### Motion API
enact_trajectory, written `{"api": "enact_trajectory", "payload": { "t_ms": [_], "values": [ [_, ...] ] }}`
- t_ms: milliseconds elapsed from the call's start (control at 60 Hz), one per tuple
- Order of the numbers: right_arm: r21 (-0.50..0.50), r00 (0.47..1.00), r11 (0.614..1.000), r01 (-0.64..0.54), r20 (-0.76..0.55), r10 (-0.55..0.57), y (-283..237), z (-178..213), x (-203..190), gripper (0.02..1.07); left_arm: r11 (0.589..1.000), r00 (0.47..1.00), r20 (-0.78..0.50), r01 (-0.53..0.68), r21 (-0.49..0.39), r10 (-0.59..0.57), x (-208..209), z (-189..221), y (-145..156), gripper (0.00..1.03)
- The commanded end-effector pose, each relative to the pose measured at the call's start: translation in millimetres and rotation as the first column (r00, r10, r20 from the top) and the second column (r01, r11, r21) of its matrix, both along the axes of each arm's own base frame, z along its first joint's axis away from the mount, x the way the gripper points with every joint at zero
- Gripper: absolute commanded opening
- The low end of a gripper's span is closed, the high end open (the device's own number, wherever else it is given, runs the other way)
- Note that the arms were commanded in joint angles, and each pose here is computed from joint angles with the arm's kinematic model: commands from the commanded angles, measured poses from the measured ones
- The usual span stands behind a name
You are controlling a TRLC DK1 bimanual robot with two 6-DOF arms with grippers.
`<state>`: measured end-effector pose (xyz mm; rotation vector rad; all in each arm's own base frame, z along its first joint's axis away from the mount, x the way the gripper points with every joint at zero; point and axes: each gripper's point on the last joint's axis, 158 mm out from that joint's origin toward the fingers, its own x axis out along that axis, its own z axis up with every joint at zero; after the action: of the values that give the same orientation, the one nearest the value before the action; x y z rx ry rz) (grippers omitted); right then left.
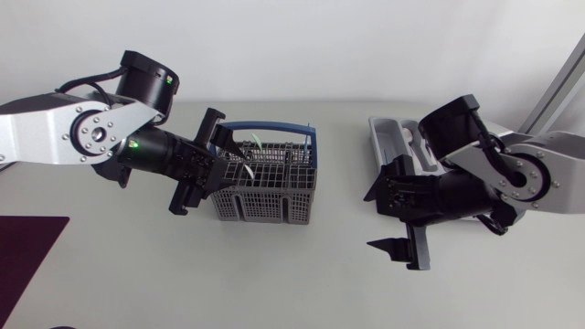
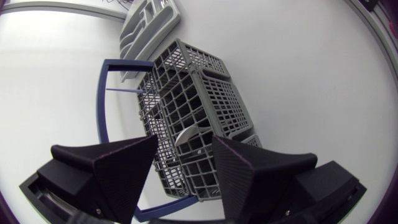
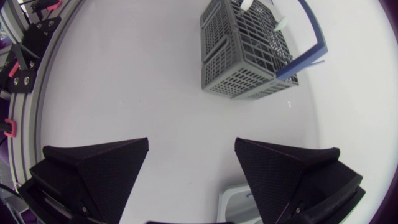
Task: Unload the cutlery basket into the drawer organizer.
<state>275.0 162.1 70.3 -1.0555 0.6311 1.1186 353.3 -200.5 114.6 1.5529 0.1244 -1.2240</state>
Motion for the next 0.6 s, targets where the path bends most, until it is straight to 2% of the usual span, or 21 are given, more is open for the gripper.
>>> {"api": "enact_trajectory", "payload": {
  "t_ms": [0,383,500,583],
  "values": [
    [0.028,1.0,1.0,0.011,-0.022,-0.01,10,-3,-14,1.02,0.998,0.999,-0.011,0.052,0.044,-0.052,-3,-18,-2,0.62],
    [0.074,0.999,0.997,-0.031,-0.035,0.033,35,-8,-46,1.02,0.993,0.996,0.032,0.079,0.087,-0.082,14,-26,-3,0.6],
    [0.083,0.999,0.996,-0.032,-0.034,0.034,38,-6,-49,1.02,0.993,0.995,0.047,0.08,0.084,-0.084,20,-23,-5,0.51],
    [0.087,0.999,0.996,-0.032,-0.03,0.035,37,-5,-51,1.02,0.993,0.995,0.051,0.081,0.087,-0.086,22,-23,-7,0.51]
  ]
}}
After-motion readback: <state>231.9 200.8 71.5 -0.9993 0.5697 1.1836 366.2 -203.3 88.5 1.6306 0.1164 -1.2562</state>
